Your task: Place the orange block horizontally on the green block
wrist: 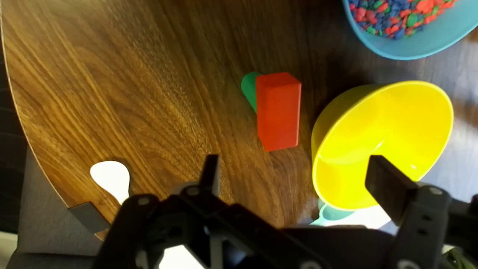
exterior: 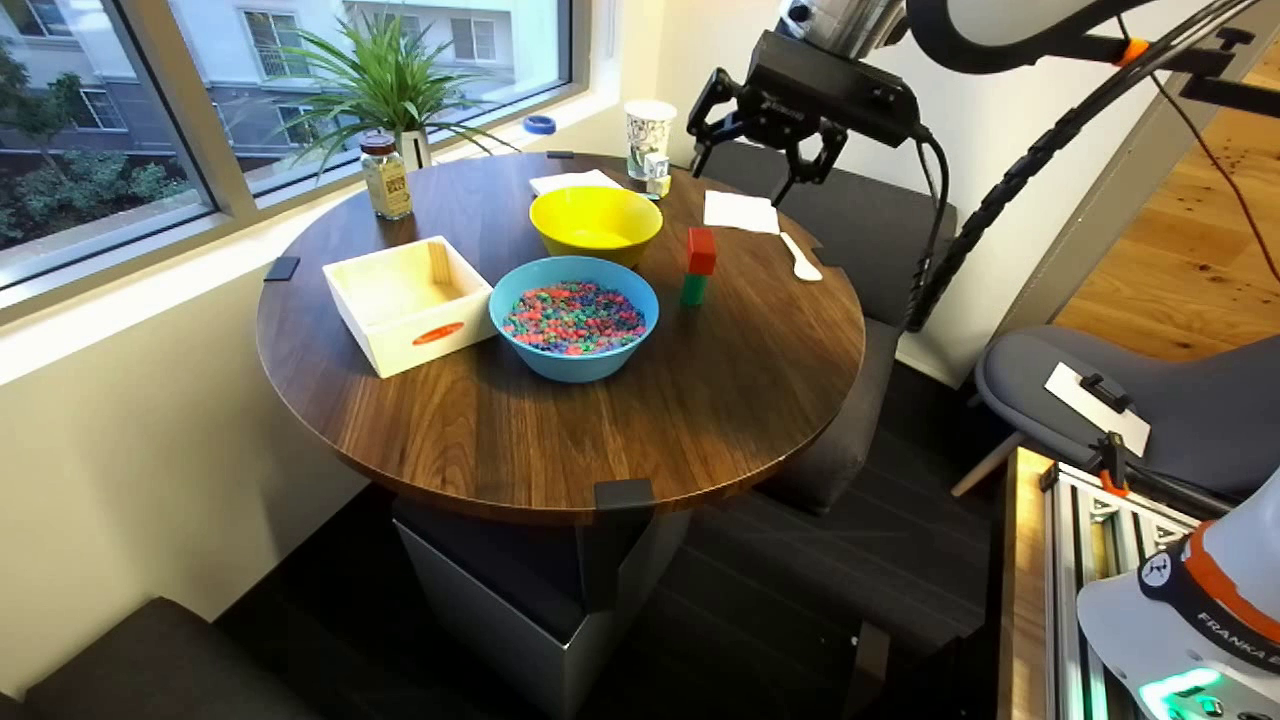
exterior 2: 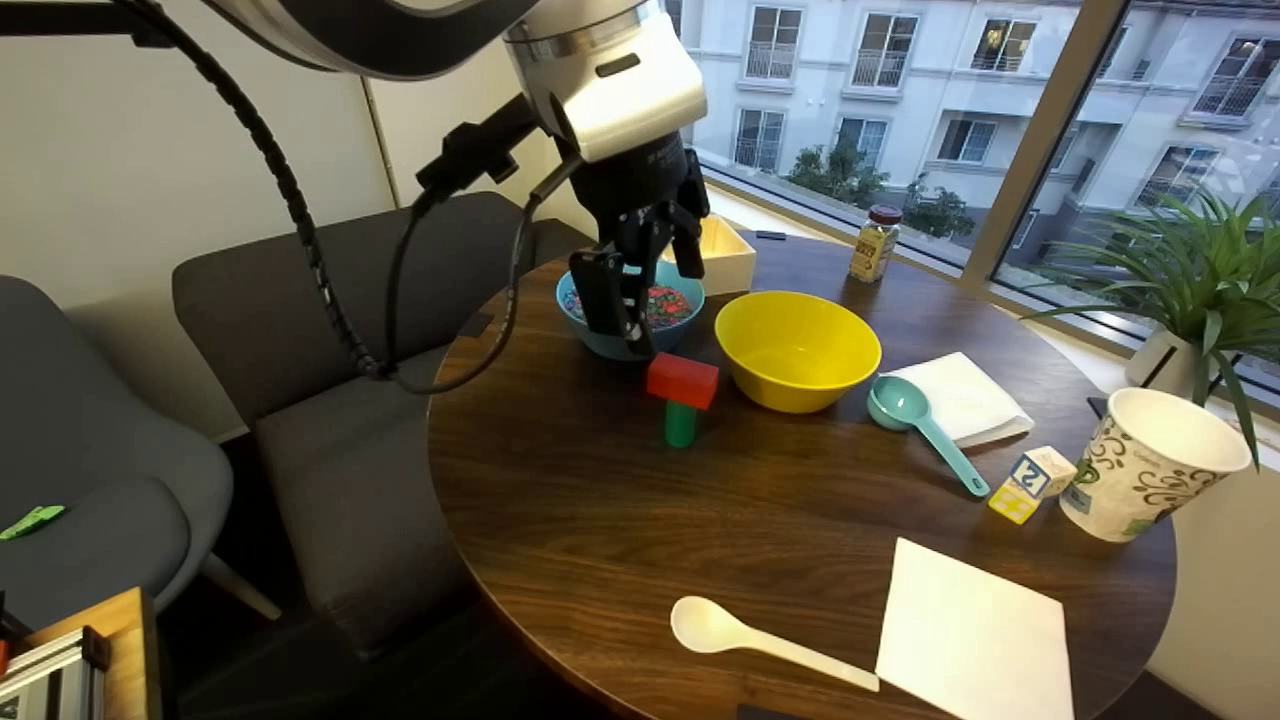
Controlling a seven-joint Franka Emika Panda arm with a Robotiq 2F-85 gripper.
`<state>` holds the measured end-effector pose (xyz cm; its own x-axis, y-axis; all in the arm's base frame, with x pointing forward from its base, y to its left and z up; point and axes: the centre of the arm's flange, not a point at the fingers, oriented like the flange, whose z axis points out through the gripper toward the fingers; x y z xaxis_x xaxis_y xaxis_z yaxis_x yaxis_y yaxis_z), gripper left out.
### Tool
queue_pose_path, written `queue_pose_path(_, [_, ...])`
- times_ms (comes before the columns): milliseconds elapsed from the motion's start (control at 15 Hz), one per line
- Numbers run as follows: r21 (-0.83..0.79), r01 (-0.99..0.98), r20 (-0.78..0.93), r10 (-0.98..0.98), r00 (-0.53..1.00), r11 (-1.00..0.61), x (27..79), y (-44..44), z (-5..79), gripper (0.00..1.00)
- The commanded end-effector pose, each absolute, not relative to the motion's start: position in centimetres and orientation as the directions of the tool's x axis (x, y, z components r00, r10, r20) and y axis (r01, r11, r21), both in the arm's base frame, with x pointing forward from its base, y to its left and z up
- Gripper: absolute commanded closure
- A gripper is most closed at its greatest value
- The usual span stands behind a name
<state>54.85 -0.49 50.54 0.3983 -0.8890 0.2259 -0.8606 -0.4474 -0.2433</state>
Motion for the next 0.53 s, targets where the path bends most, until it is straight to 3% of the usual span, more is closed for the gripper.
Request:
queue_pose_path(0, [-0.249,-0.859,0.207,-0.891,0.404,-0.447,54.71,-0.66,50.65,0.0])
queue_pose_path(467, [-0.256,-0.857,0.188,-0.892,0.41,-0.448,54.41,-0.98,50.86,0.0])
